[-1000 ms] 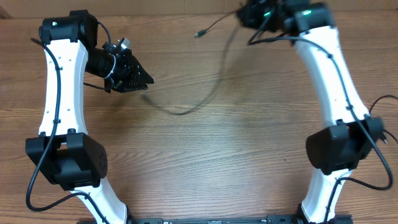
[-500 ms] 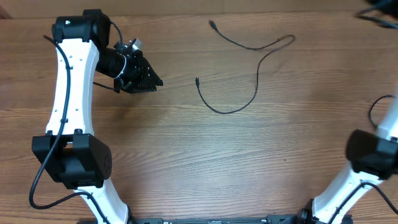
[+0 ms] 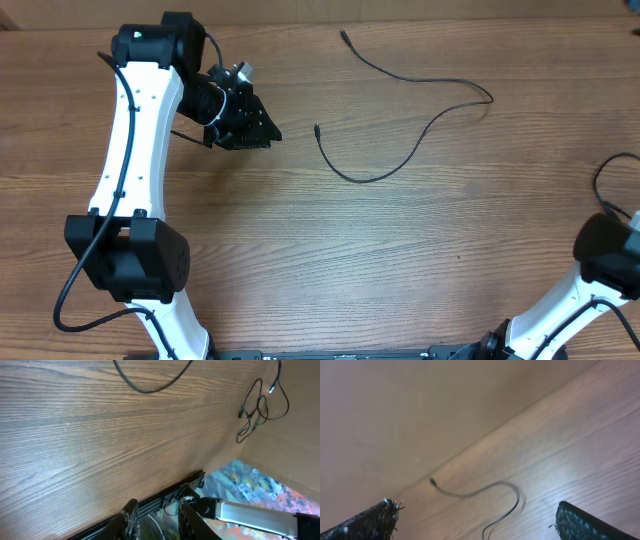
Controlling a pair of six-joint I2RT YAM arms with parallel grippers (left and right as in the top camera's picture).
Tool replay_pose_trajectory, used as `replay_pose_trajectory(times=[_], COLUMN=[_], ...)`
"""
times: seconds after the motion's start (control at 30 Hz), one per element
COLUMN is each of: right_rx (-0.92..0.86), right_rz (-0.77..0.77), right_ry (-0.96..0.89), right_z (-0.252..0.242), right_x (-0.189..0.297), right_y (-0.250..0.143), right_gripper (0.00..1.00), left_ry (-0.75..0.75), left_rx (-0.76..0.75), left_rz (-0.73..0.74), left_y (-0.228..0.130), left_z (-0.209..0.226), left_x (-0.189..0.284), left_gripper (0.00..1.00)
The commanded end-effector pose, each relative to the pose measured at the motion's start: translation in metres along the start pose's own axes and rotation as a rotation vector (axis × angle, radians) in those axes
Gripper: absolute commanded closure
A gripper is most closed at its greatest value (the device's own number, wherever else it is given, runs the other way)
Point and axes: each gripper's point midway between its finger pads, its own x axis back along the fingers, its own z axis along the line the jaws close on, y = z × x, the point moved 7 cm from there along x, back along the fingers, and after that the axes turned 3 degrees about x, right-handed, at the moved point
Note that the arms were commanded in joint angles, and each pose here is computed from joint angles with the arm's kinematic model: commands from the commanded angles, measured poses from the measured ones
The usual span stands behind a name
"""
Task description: Untangle cables
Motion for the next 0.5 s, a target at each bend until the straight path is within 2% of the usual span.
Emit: replay_pose_trajectory(times=[0.0,0.23,0.47], right_rx=[-0.004,-0.205,-0.295], right_rz=[0.022,0.291,0.490], right_ry=[-0.029,-0.166,-0.238], right_z=[0.019,0.015,0.004], right_x=[0.006,-0.044,-0.102], right_y=[-0.012,-0.070,-0.128], right_gripper=[0.00,0.00,0.00], left_ry=[-0.018,-0.018,-0.017], left_rx=[-0.015,-0.015,-0.012], left_rz=[0.005,0.005,0.008], left_y=[-0.002,-0.002,-0.003], left_z=[-0.002,-0.002,-0.002], left_x=[0.001,0.001,0.001], left_gripper=[0.73,0.73,0.73])
